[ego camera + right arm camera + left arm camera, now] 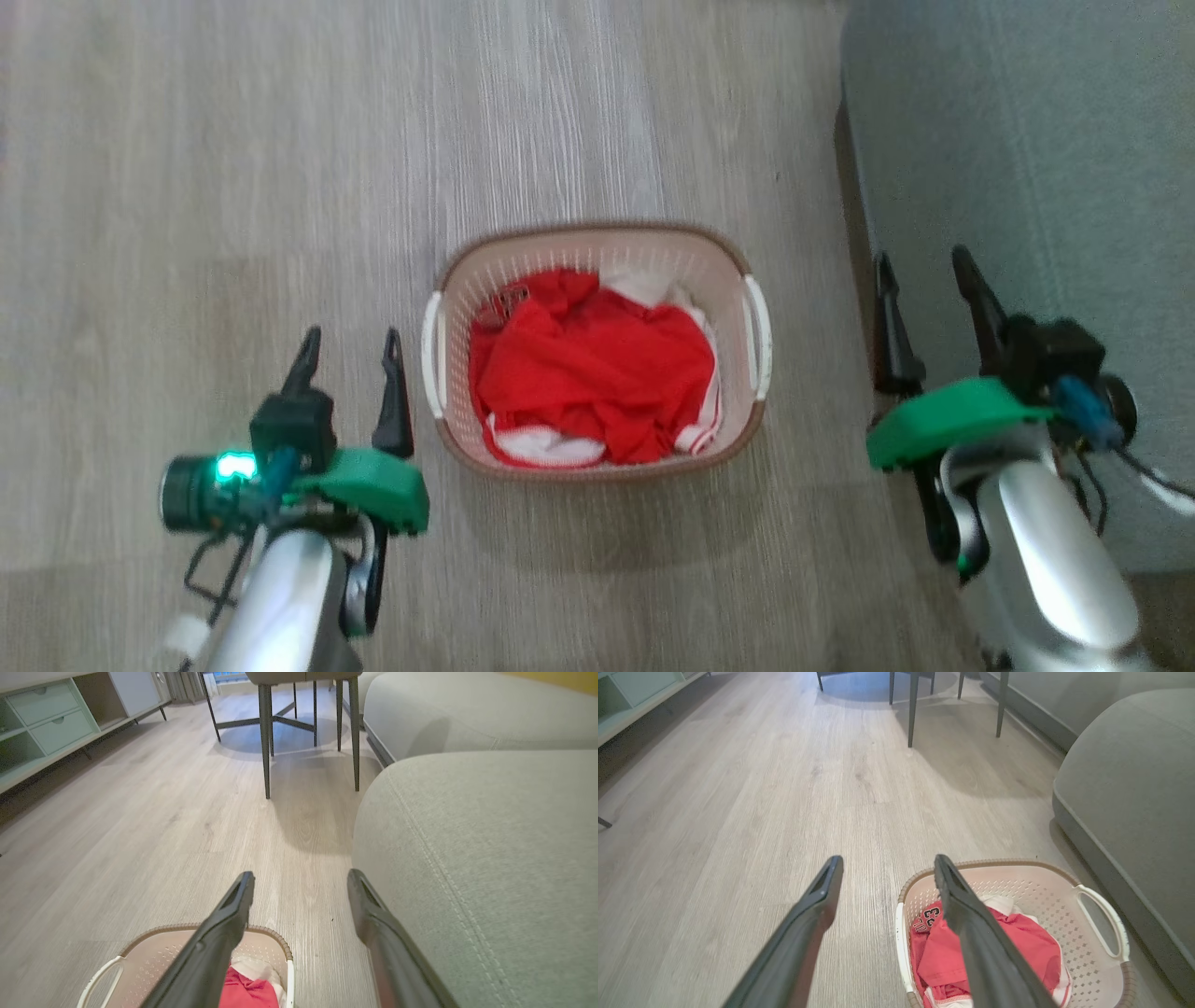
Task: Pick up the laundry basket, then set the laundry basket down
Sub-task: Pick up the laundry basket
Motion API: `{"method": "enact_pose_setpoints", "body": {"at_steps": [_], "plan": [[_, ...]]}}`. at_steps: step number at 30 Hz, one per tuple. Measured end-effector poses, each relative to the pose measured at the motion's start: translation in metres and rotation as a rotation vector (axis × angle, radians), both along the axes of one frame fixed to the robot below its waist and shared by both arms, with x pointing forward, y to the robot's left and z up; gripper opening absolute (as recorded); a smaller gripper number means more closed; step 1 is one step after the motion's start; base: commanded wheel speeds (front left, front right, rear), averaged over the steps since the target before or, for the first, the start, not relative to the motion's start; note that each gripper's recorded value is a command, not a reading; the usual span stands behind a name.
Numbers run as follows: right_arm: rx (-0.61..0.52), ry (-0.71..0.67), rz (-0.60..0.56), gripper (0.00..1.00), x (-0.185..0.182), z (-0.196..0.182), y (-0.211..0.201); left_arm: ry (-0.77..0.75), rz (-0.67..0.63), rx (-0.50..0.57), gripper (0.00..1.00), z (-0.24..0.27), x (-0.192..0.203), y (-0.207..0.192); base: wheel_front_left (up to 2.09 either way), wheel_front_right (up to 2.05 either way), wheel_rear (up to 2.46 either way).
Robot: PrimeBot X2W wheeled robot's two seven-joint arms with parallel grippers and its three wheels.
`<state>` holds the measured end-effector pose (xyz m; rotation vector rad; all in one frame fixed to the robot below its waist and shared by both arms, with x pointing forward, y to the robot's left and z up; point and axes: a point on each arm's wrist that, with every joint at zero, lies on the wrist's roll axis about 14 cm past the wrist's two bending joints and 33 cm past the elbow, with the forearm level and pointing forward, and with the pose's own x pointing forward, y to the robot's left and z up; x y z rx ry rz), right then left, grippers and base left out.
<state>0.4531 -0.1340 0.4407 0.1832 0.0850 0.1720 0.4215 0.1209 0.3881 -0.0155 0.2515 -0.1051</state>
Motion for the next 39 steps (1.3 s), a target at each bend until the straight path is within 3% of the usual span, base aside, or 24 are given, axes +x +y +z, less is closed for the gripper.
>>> {"method": "enact_pose_setpoints", "body": {"at_steps": [14, 31, 39], "plan": [[-0.008, 0.253, 0.015, 1.0, 0.046, -0.112, 0.003, 0.214, 0.001, -0.02, 1.0, -0.098, 0.048, -0.007, 0.0, 0.0, 0.0], [-0.004, 0.432, 0.072, 1.0, 0.065, -0.215, 0.019, 0.475, -0.057, -0.008, 1.0, -0.214, 0.048, -0.023, 0.0, 0.0, 0.0], [0.008, 0.53, 0.102, 1.0, 0.052, -0.261, 0.03, 0.565, -0.076, 0.017, 1.0, -0.254, 0.043, -0.022, 0.0, 0.0, 0.0]]}}
